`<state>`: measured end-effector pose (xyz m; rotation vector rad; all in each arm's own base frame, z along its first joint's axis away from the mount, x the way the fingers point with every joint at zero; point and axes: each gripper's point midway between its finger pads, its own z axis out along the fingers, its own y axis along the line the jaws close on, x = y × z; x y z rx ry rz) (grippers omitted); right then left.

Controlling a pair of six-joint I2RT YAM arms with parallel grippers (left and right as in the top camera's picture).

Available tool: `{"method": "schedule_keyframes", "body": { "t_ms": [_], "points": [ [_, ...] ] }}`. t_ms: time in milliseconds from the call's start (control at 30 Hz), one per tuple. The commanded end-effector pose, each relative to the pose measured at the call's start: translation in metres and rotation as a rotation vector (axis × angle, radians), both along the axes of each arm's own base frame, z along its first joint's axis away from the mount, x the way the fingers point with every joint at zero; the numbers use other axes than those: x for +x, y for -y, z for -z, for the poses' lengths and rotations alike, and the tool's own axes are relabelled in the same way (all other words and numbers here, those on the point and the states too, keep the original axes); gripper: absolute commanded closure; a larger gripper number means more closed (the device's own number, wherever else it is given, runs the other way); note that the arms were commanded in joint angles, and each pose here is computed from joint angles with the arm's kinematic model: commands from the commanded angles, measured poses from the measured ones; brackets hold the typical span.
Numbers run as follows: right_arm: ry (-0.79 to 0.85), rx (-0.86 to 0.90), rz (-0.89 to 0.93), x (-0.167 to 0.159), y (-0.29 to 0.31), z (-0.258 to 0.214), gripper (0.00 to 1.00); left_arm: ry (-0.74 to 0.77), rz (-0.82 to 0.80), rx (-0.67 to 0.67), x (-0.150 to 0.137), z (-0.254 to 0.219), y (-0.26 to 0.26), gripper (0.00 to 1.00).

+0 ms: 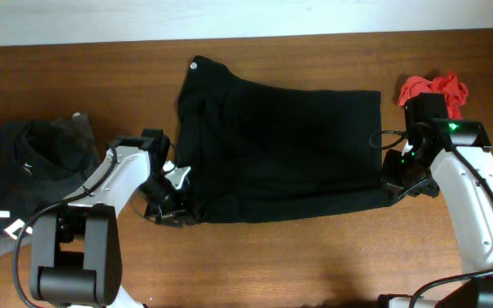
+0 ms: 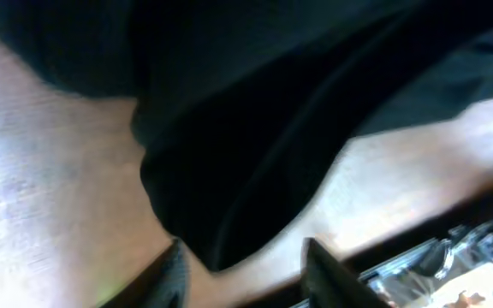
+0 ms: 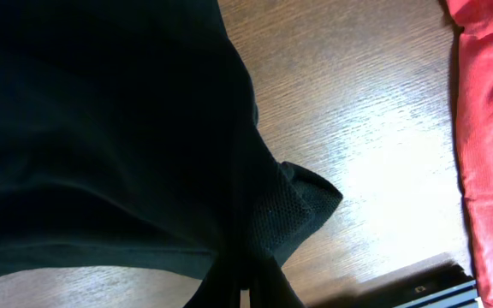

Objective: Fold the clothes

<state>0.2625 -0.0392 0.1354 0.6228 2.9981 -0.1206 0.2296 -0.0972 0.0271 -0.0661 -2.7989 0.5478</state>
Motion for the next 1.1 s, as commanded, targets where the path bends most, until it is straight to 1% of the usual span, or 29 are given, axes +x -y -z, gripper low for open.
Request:
{"method": "schedule_keyframes", "body": {
  "t_ms": [0, 67, 200, 300, 367, 533, 600, 733, 867, 1067],
  "points": [
    [-0.001, -0.022, 0.018, -0.001, 0.006, 0.0, 0.95, -0.013, -0.03, -0.005, -0.005, 0.008, 0.0, 0.75],
    [0.0, -0.023, 0.018, -0.001, 0.006, 0.0, 0.95, -0.015, -0.04, -0.002, -0.005, 0.009, 0.0, 1.0],
    [0.007, -0.023, 0.018, 0.001, 0.006, 0.0, 0.95, -0.049, -0.053, -0.01, -0.011, 0.006, 0.002, 0.99],
    [0.011, -0.024, 0.018, 0.002, 0.006, 0.0, 0.95, -0.104, -0.065, -0.043, -0.023, -0.003, 0.007, 0.99],
    [0.011, -0.024, 0.018, 0.002, 0.006, 0.0, 0.95, -0.114, -0.065, -0.043, -0.027, -0.009, 0.007, 0.99],
    [0.012, -0.024, 0.017, 0.003, 0.006, 0.0, 0.95, 0.034, -0.083, -0.06, -0.006, -0.027, 0.005, 1.0],
    [0.012, -0.024, 0.017, 0.002, 0.006, 0.0, 0.95, 0.054, -0.11, -0.062, -0.006, -0.04, 0.002, 0.99],
    [0.015, -0.025, 0.017, 0.003, 0.006, 0.0, 0.94, 0.019, -0.139, -0.067, -0.031, -0.068, -0.001, 0.99],
    [0.017, -0.029, 0.017, 0.004, 0.007, 0.0, 0.95, -0.012, -0.142, -0.061, -0.052, -0.085, -0.002, 0.99],
    [0.004, -0.043, 0.016, 0.001, 0.009, -0.001, 0.94, -0.144, -0.142, -0.033, -0.091, -0.102, -0.007, 1.0]
  ]
}}
